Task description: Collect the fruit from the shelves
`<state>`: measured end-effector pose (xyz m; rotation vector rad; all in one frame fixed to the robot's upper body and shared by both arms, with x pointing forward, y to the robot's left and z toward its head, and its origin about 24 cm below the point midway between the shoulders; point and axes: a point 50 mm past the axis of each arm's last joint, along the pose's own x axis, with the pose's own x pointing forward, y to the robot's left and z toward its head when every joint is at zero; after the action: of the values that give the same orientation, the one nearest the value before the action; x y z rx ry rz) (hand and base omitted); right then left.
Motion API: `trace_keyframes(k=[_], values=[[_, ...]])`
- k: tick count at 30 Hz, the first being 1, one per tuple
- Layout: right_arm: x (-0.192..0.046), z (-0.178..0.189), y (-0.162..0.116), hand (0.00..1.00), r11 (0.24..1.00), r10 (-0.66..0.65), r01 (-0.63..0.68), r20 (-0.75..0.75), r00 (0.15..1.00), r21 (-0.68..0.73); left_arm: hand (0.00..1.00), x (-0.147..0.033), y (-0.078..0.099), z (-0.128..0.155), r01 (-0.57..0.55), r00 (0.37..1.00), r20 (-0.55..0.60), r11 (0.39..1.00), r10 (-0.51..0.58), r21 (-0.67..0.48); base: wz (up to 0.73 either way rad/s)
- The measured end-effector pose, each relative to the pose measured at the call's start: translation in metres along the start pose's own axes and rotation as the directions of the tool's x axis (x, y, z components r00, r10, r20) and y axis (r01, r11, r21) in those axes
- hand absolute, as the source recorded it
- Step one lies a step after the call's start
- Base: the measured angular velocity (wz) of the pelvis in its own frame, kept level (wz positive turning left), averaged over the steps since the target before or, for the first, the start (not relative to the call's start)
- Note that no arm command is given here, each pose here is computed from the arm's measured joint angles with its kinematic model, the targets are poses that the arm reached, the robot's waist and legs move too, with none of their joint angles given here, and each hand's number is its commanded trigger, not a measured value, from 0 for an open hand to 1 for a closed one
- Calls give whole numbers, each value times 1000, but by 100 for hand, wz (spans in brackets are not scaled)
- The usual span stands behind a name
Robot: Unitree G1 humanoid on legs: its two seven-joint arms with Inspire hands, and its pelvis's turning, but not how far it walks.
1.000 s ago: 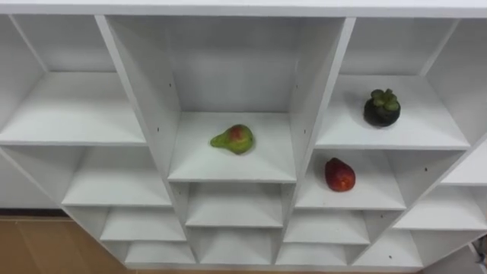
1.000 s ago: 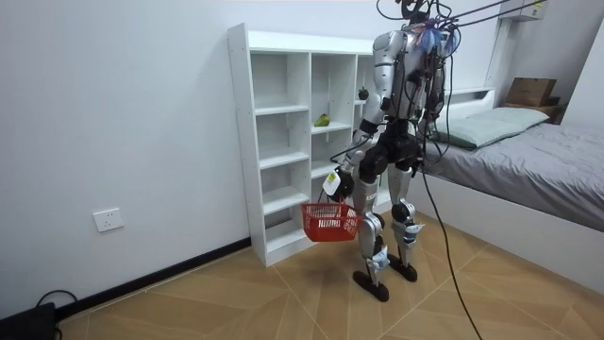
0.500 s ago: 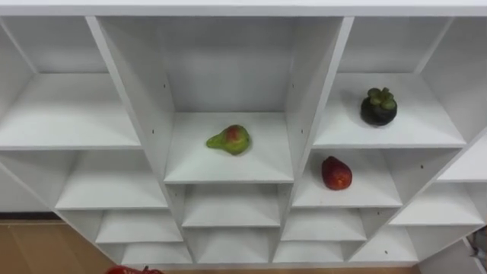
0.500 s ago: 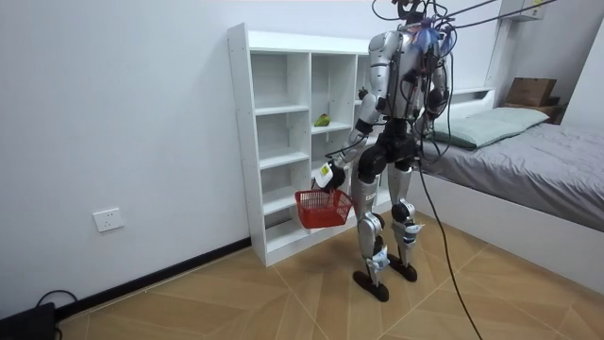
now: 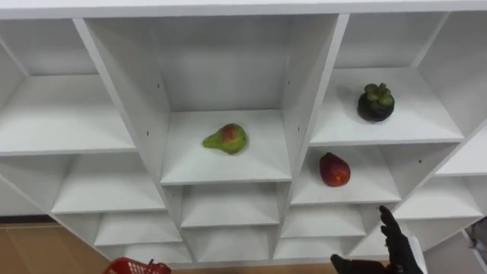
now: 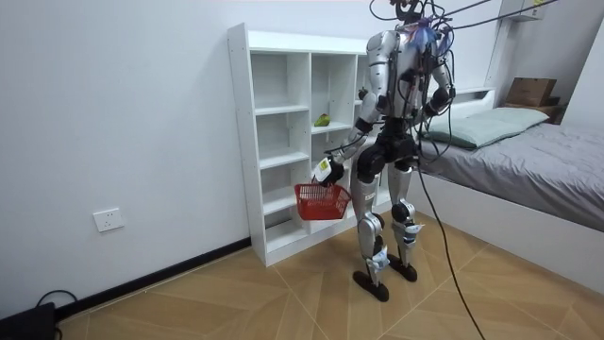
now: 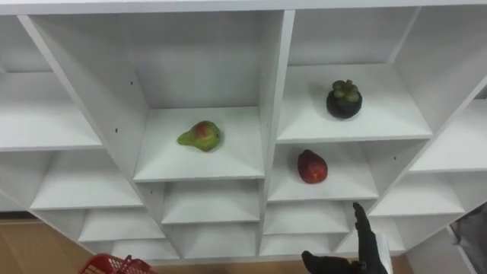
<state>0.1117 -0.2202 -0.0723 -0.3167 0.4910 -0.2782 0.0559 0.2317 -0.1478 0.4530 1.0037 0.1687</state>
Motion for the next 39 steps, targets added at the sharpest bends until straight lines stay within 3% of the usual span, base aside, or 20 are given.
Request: trace_keyframes(k=[5,14,23,39], values=[[1,34,-8,0,994,-106,99,160,981,50,100,0,4,-2,-5,1000,2,1000,5,-30,-6],[-4,80,-10,0,984,-178,171,385,906,52,100,-2,2,-12,12,999,-45,999,-13,-38,-6],[-5,88,-11,0,972,-233,227,430,872,65,100,-4,0,-20,21,997,-80,999,-23,-26,0],[3,129,0,0,977,-193,208,606,772,47,100,3,-1,-6,87,995,-51,996,-87,-6,0]])
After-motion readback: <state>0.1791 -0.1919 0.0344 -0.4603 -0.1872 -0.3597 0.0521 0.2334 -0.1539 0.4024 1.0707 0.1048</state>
